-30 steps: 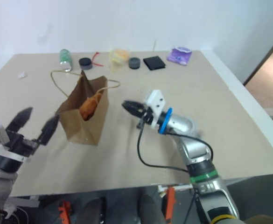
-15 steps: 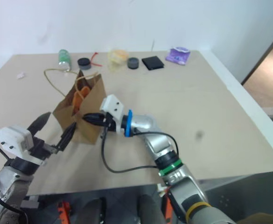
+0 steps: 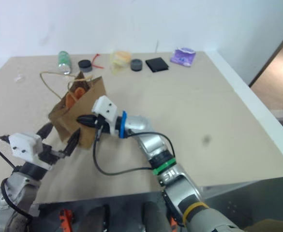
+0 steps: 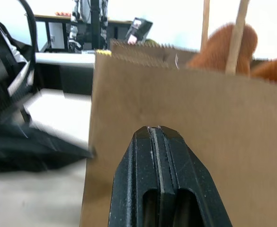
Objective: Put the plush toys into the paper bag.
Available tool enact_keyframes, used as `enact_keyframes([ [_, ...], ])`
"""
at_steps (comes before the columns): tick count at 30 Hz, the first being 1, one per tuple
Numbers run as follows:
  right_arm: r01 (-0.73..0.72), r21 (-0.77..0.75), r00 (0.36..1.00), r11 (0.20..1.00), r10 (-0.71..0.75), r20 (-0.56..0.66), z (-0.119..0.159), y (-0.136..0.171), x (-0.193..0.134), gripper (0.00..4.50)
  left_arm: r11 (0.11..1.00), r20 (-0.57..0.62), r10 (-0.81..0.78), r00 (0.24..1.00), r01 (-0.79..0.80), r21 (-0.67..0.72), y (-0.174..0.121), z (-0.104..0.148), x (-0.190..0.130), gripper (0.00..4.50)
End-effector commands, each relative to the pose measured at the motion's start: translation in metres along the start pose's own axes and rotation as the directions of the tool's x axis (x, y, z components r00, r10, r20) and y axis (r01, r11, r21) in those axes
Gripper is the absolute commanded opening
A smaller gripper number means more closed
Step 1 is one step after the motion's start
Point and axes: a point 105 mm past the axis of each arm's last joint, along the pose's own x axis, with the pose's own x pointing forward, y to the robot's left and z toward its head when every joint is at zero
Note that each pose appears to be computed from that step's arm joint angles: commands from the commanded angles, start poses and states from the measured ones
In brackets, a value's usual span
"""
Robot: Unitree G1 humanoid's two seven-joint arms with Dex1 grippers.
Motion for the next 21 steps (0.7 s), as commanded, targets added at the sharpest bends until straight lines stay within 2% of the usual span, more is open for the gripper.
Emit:
enact_keyframes([
  [1,0.005,-0.048,0.998,0.999,-0.002,0.059,0.020,-0.003,0.003,0.07,1.000,0.028,0.016,0.999,-0.017,0.005,0.002,0.004,0.004,4.50],
  [12,-0.008,-0.071,0.995,0.997,0.015,0.096,0.035,-0.001,0.001,0.07,1.000,0.028,-0.024,0.999,0.024,0.015,-0.003,0.000,0.024,4.50],
  [21,-0.019,-0.080,0.995,0.997,0.026,0.092,0.037,0.003,0.001,0.07,1.000,0.045,-0.016,0.999,0.016,0.003,-0.001,-0.002,0.040,4.50],
])
